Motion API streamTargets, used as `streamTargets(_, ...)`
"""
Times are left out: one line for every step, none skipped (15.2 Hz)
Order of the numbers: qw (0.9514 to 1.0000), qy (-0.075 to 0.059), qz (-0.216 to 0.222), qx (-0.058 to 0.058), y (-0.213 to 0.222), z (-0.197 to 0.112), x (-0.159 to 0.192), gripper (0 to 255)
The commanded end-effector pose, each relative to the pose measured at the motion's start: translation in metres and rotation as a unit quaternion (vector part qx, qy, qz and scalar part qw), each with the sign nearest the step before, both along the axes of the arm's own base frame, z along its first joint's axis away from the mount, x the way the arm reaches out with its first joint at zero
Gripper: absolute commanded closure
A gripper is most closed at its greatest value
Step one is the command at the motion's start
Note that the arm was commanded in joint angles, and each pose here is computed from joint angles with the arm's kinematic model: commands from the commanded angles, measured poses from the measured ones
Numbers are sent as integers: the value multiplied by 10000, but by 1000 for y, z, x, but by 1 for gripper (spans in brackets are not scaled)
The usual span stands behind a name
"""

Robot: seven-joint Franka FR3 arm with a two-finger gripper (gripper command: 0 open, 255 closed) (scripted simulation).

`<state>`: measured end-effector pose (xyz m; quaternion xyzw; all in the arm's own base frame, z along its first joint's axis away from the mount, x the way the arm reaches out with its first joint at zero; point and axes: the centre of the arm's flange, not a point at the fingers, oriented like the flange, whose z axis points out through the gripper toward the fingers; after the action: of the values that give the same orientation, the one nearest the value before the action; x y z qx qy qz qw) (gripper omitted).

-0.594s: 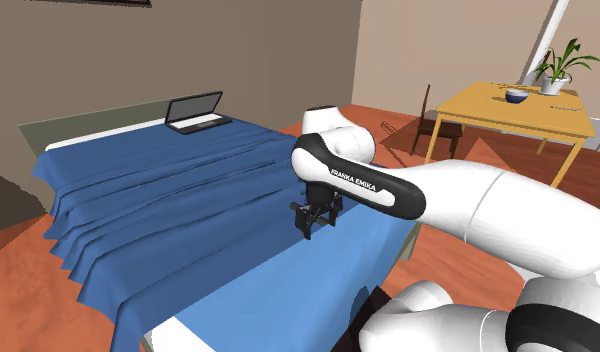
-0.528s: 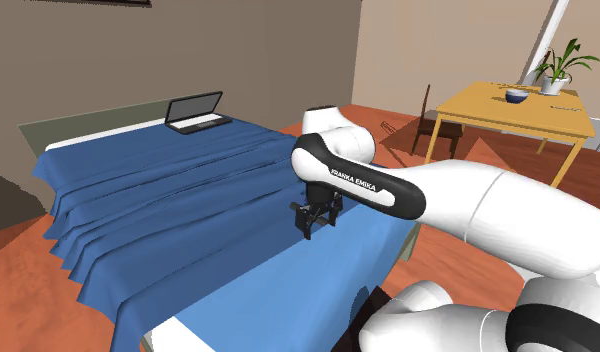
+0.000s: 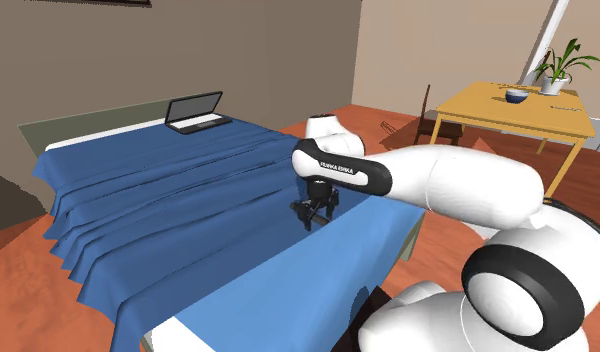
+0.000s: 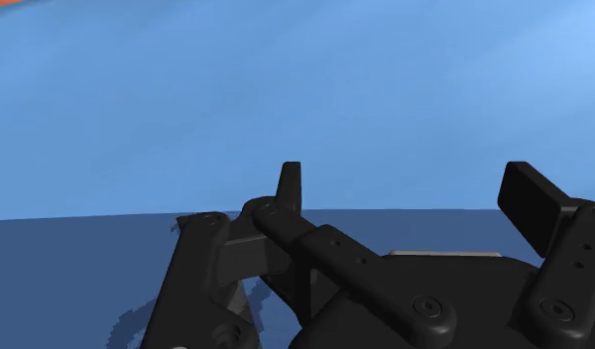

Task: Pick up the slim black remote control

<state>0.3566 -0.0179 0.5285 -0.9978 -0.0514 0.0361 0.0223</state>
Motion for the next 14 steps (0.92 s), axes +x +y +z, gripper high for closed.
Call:
streamTargets(10000, -40, 49, 20, -15, -9, 19, 0)
streamTargets(10000, -55, 72, 32, -22, -14, 29, 0)
streamTargets(9999, -70, 95, 44, -30, -20, 38, 0)
streamTargets(9999, -85, 118, 56, -36, -25, 48, 0)
streamTargets(9998, -100, 140, 68, -43, -31, 57, 0)
streamTargets(9998, -115, 163, 80, -50, -36, 67, 0)
streamTargets(9997, -130, 186, 92, -57, -42, 77, 0)
streamTargets(9996, -145, 209, 104, -64, -47, 86, 0)
streamTargets(9995, -160, 231, 116, -71, -53, 96, 0)
streamTargets(9994, -176, 254, 128, -77, -58, 106, 0)
streamTargets(9993, -191, 277, 140, -84, -64, 116, 0)
streamTargets(9992, -206, 300, 152, -90, -69, 126, 0)
streamTargets(9991, -221, 322, 164, -97, -75, 136, 0)
streamTargets(9990, -236, 345, 176, -103, -80, 146, 0)
